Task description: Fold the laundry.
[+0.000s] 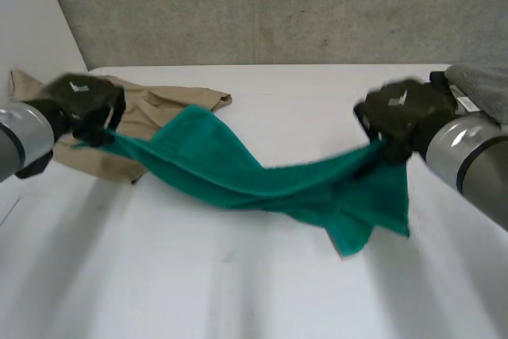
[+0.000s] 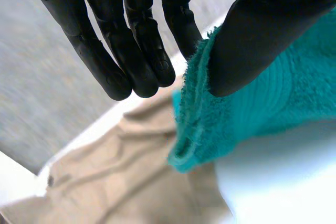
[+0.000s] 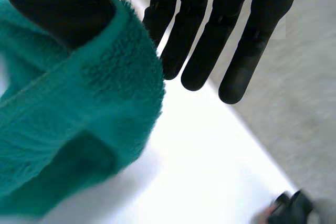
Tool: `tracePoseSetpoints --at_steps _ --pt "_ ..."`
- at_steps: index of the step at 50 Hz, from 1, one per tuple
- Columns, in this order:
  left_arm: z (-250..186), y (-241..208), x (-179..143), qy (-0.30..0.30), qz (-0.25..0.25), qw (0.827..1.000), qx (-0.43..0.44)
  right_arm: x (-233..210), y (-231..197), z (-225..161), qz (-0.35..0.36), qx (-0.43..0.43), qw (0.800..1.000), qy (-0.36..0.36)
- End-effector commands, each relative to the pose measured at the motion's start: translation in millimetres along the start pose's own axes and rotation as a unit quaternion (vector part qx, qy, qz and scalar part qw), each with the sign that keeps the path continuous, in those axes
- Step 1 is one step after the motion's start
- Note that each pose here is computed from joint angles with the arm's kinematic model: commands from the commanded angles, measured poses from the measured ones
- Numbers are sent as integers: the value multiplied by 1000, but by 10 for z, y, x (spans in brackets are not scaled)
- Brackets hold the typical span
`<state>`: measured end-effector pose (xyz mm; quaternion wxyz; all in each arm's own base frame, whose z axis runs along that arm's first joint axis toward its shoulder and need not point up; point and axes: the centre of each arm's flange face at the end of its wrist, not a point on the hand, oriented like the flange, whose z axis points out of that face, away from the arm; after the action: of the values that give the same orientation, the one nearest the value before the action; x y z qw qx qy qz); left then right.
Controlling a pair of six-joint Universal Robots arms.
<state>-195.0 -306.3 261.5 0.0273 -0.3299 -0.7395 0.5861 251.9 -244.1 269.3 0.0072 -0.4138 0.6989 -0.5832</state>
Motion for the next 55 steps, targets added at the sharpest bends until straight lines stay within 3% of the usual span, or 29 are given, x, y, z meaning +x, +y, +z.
tracePoseSetpoints --at_steps 1,6,8,14,15,18,19,22,23,27,33,41,46,55 --pt "205 233 267 62 65 992 -87 -142 301 279 -46 -56 997 -31" --pt "551 285 369 50 87 991 -83 -187 422 601 -38 -51 998 -19" --pt "756 210 337 18 100 993 -61 -180 402 782 -43 -34 998 -4" --pt "1037 -596 -4 -108 114 983 100 203 41 1215 -60 49 989 125" --pt "1002 -918 -111 -134 105 971 166 398 -150 1271 -61 86 978 180" --pt "875 -1384 -295 -170 82 945 269 657 -468 1276 -56 157 954 251" --pt "762 -1614 -381 -185 62 927 321 778 -613 1266 -50 202 936 283" --pt "606 -1841 -515 -207 22 901 381 909 -834 1168 -38 268 910 314" --pt "524 -1939 -590 -222 -3 883 413 975 -965 1069 -28 310 892 328" --pt "438 -1994 -673 -237 -47 857 455 1015 -1141 839 -12 378 863 336" --pt "594 -1692 -680 -235 -35 875 422 848 -989 828 -16 373 876 305" --pt "821 -940 -602 -218 -44 923 314 527 -409 915 -11 258 939 226" --pt "919 -282 -402 -171 -49 958 225 237 194 966 -5 157 977 141" --pt "909 361 -192 -115 -35 982 148 -37 1050 1190 17 57 996 74"
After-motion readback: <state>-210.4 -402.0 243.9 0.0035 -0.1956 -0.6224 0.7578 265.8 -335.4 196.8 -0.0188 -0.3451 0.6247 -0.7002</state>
